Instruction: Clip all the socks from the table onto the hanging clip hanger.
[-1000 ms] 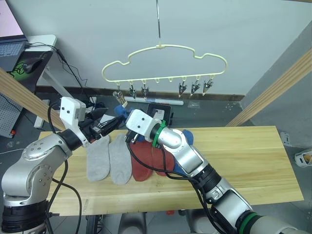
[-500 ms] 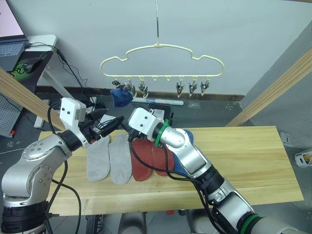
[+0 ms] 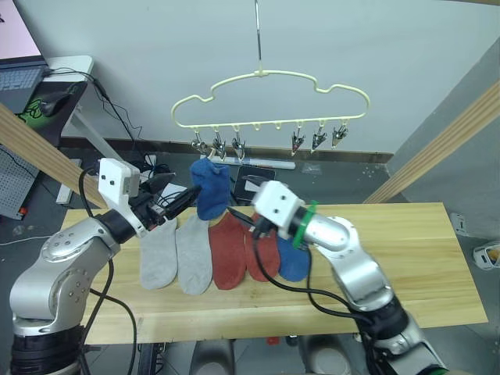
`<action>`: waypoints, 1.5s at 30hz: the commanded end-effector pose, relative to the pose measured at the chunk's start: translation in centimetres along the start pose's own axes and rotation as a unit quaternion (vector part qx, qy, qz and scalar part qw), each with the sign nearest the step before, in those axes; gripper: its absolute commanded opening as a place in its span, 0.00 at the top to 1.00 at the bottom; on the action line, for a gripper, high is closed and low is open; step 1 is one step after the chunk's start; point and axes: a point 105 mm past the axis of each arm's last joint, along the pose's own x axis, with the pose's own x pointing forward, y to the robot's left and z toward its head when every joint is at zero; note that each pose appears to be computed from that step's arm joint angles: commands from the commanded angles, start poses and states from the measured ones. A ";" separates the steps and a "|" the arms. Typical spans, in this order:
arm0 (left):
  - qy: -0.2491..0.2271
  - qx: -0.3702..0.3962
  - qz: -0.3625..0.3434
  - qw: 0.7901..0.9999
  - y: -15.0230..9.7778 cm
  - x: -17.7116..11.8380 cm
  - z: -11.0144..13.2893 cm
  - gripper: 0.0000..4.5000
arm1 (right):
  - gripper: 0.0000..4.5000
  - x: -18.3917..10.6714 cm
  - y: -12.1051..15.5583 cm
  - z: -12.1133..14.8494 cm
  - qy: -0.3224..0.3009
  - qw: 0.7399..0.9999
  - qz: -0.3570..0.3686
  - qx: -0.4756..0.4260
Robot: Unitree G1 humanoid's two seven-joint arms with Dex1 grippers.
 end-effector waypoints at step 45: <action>-0.192 0.060 0.103 0.974 -2.1 6.4 0.8 0.38 | 0.22 -8.3 -2.0 4.8 -0.042 0.998 0.029 0.025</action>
